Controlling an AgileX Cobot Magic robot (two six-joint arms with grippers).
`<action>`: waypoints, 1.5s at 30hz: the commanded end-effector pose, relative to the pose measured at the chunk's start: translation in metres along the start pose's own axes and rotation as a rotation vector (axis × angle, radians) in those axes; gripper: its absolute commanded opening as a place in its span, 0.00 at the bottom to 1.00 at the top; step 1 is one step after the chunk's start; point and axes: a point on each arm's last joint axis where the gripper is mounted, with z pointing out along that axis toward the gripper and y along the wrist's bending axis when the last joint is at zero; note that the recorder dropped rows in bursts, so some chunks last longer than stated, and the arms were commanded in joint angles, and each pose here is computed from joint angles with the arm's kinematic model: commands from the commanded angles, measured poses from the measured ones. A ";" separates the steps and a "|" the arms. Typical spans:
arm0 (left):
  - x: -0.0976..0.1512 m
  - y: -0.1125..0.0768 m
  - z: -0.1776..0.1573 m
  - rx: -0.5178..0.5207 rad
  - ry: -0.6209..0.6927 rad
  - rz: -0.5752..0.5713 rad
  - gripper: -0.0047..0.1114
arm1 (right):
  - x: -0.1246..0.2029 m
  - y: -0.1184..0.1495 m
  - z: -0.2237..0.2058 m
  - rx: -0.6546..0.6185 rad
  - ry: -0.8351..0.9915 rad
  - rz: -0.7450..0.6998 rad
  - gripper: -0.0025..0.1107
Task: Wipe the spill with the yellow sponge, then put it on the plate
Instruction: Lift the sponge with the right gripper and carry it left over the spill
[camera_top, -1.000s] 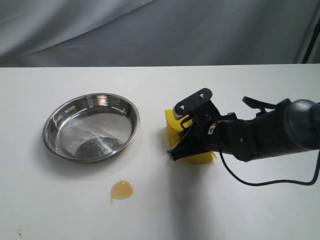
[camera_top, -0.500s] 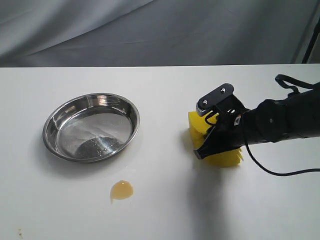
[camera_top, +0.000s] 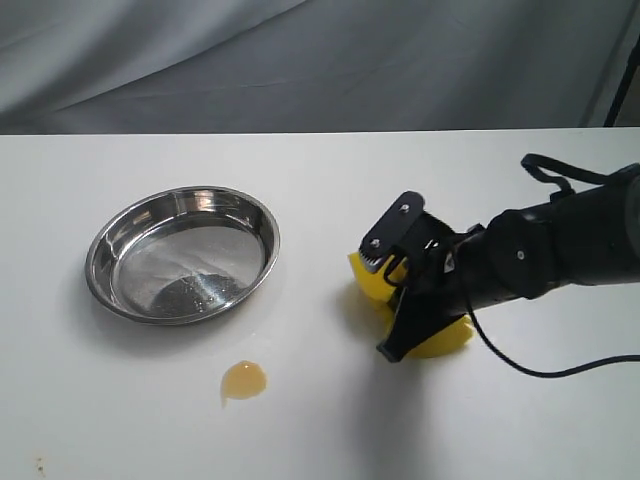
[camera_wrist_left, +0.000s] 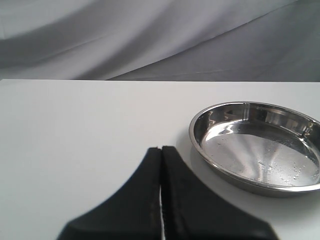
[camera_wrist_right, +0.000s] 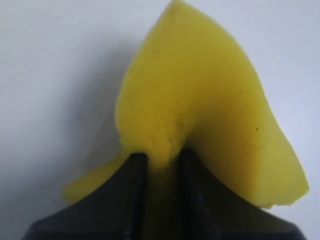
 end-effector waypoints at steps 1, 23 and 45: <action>-0.003 0.000 -0.001 -0.002 -0.017 -0.007 0.04 | -0.002 0.041 0.002 -0.104 0.075 -0.134 0.02; -0.003 0.000 -0.001 -0.002 -0.017 -0.007 0.04 | -0.066 0.134 -0.024 -0.249 -0.050 -0.345 0.02; -0.003 0.000 -0.001 -0.002 -0.017 -0.007 0.04 | -0.084 0.164 -0.025 -0.220 -0.220 -0.444 0.02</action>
